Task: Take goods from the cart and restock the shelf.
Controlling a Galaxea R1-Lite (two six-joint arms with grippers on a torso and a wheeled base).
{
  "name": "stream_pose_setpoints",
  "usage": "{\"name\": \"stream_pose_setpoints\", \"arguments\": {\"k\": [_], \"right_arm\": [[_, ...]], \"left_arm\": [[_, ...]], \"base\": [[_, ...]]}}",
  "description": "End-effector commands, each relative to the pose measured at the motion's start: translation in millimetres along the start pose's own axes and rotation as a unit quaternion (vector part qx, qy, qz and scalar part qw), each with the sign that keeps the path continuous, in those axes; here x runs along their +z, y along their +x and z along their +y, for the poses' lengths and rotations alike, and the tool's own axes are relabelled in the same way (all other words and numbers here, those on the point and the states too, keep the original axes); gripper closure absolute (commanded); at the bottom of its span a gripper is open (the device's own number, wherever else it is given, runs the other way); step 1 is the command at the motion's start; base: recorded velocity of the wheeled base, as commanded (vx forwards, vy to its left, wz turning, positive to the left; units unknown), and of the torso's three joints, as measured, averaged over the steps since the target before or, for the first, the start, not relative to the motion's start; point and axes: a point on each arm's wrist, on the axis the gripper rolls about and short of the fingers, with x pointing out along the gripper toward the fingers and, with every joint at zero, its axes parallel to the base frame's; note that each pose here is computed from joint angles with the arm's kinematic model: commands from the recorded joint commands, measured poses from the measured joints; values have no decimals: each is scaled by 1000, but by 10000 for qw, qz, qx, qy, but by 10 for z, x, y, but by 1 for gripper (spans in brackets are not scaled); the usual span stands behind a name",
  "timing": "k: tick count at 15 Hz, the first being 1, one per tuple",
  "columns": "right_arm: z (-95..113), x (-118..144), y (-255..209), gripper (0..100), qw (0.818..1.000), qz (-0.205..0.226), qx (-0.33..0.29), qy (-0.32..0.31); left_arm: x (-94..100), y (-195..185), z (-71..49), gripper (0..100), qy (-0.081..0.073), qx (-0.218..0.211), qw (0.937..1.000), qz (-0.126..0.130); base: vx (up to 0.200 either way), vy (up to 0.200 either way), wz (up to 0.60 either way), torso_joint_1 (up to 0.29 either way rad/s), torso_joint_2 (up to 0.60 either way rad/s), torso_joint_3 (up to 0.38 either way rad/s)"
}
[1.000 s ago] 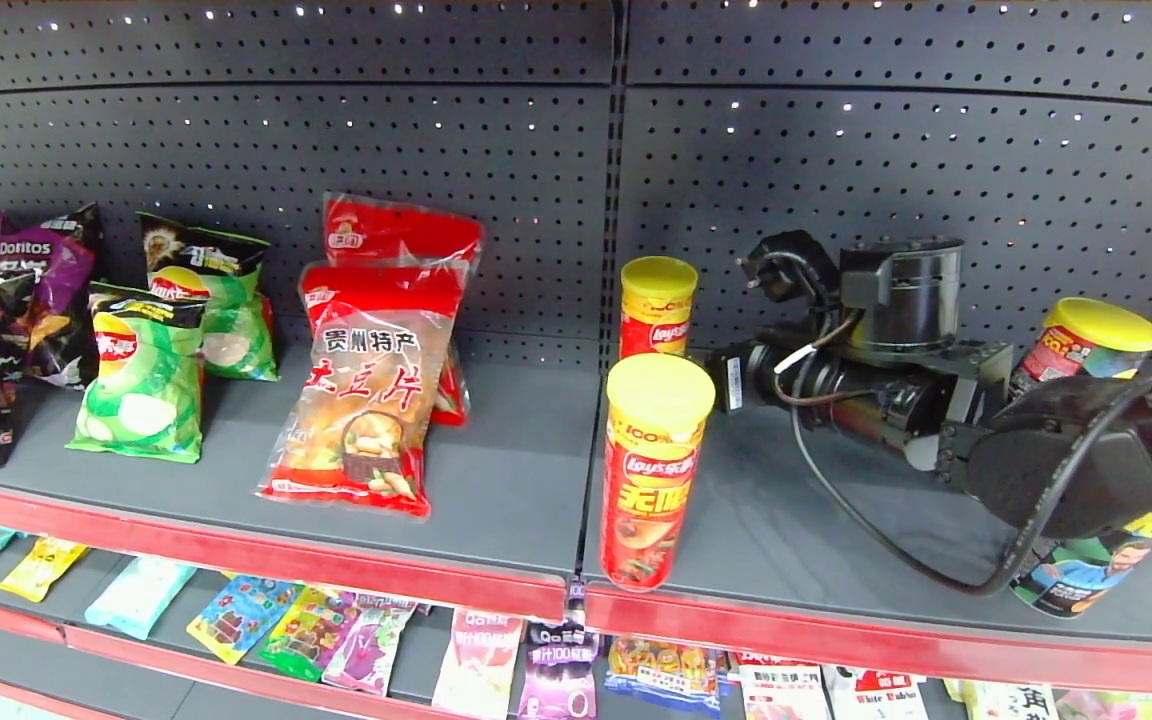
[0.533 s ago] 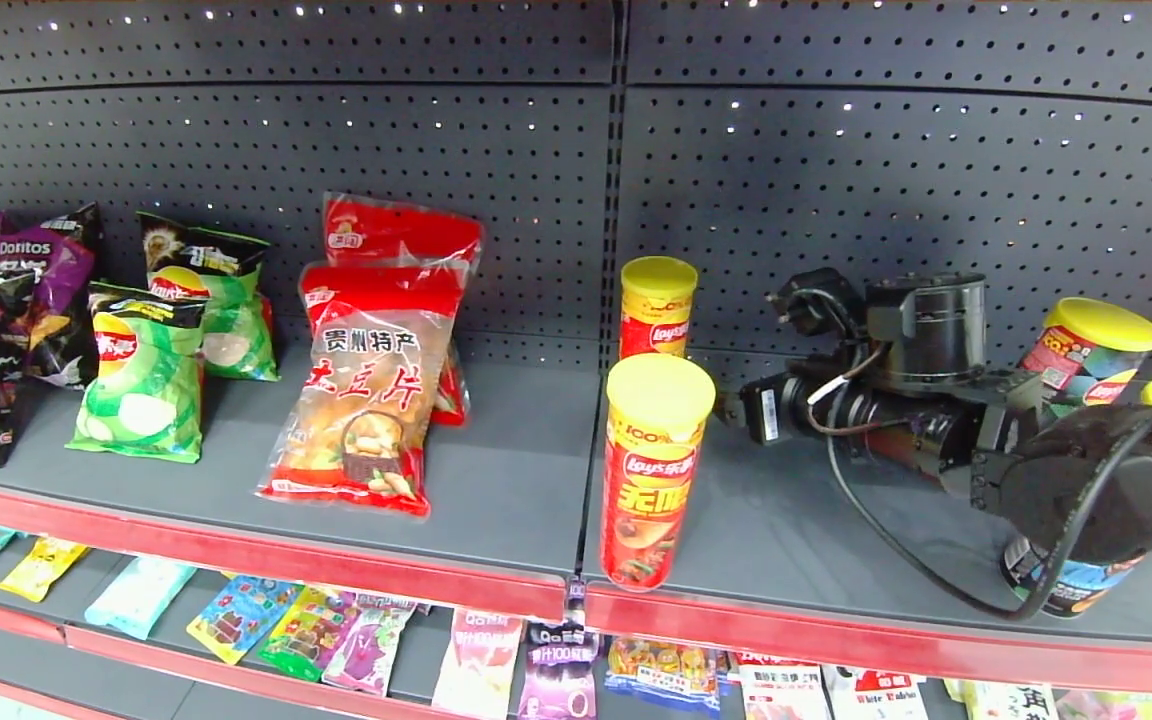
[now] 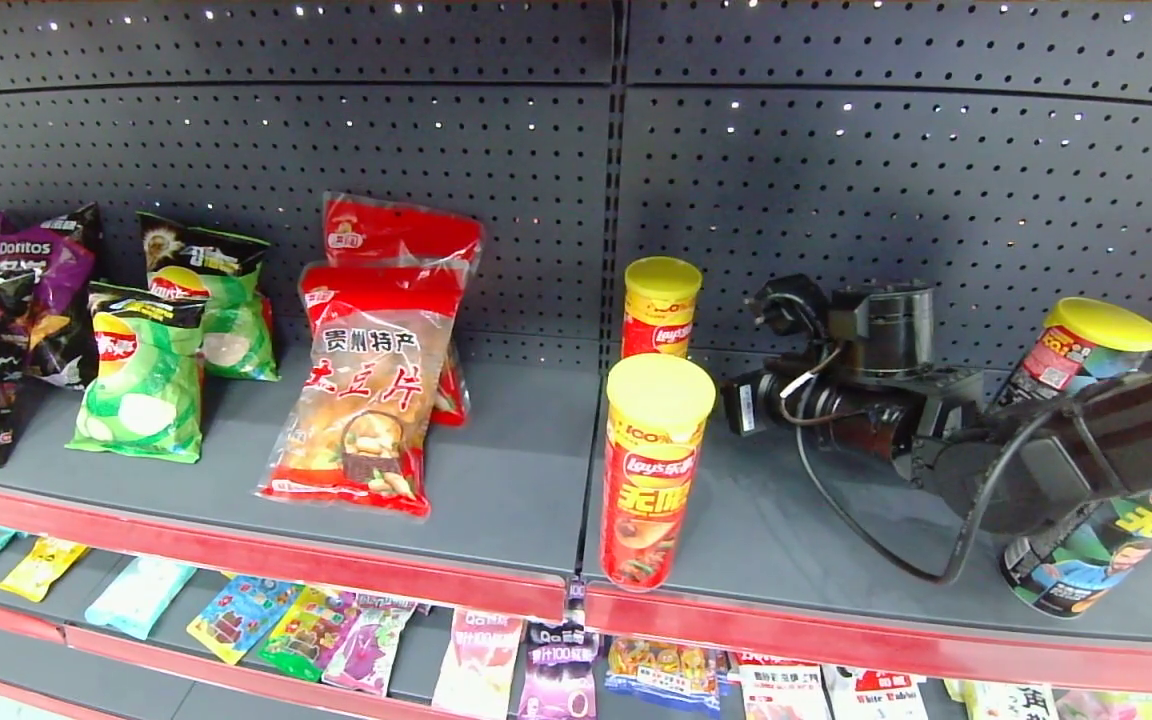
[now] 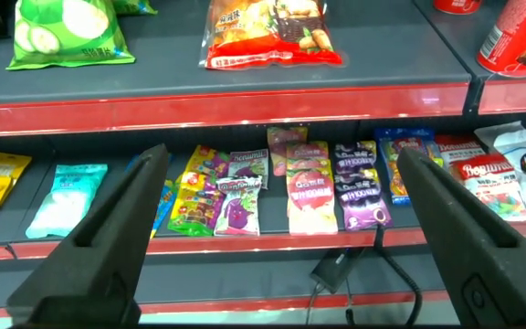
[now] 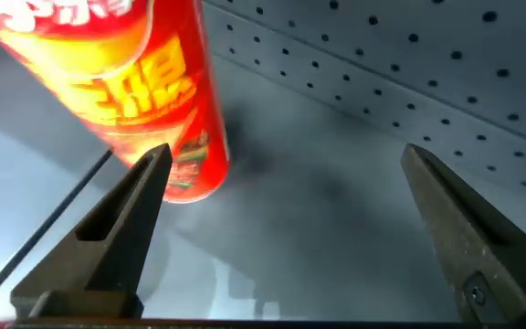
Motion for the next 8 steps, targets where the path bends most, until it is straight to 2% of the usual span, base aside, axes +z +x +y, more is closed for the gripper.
{"name": "stream_pose_setpoints", "arguments": {"k": [1, 8], "right_arm": [[-27, -127, 125, 0, 9998, 194, -76, -9], [-246, -145, 128, 0, 9989, 232, -400, 93]], "left_arm": [[-1, -1, 0, 0, -3, 1, 10000, -6], [-35, 13, -1, 0, -56, -1, 10000, 48]], "base": [[0, 0, 0, 0, 0, 0], [0, 0, 0, 0, 0, 0]]}}
